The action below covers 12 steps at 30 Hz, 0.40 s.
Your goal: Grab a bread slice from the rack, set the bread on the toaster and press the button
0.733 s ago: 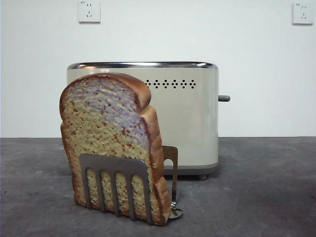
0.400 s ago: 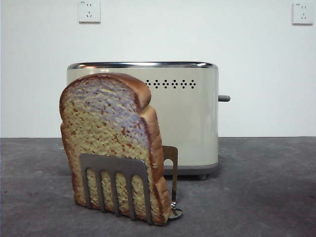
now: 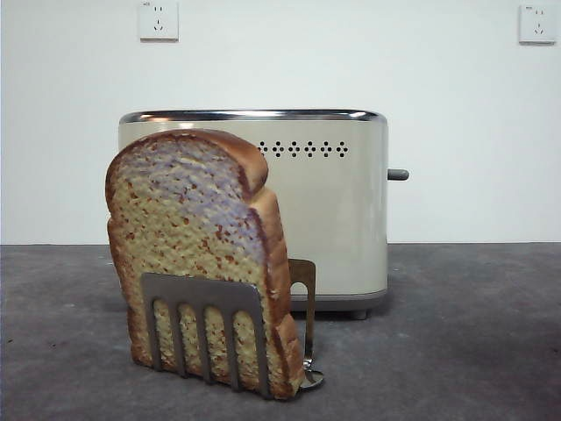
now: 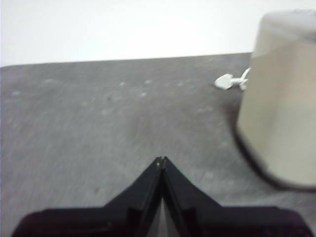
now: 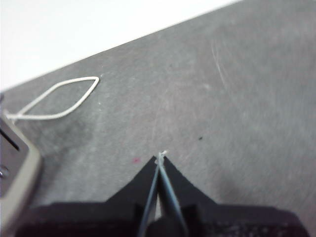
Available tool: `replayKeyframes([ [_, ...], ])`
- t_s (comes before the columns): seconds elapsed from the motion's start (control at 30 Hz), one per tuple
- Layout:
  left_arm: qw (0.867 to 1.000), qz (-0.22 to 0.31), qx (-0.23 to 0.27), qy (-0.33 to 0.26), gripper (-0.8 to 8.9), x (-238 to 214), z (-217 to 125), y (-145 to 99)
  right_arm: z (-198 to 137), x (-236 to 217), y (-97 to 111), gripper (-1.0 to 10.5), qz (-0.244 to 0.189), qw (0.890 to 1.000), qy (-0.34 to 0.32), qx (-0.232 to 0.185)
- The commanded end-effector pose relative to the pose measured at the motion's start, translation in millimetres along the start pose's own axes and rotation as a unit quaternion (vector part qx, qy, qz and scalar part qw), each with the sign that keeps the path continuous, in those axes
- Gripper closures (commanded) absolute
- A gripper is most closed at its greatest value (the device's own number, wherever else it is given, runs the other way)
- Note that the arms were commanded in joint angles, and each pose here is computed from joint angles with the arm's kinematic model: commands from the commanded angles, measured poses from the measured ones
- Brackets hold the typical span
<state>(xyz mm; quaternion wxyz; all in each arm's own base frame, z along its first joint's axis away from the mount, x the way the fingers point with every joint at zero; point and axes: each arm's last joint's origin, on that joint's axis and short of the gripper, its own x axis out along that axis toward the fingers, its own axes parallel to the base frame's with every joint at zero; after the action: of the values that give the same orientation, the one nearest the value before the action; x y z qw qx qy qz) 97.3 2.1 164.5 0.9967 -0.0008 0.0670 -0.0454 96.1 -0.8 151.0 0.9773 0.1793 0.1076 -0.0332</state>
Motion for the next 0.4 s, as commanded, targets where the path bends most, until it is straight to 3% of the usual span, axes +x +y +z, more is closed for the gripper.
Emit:
replayKeyframes([
  [0.03, 0.998, -0.024, 0.002, -0.05, 8.19, -9.1, 30.8, -2.3, 16.2, -6.3, 6.5, 9.5, 0.02, 0.995, -0.023, 0.092],
  [0.23, 0.988, -0.099, 0.022, -0.116, 8.19, -30.5, 92.7, -9.2, 65.0, -31.9, 25.8, 9.5, 0.075, 0.988, -0.084, 0.103],
  [0.4, 0.979, -0.157, 0.082, -0.105, 8.19, -43.0, 132.4, -16.9, 107.2, -56.9, 43.7, 9.5, 0.12, 0.986, -0.095, 0.07],
])
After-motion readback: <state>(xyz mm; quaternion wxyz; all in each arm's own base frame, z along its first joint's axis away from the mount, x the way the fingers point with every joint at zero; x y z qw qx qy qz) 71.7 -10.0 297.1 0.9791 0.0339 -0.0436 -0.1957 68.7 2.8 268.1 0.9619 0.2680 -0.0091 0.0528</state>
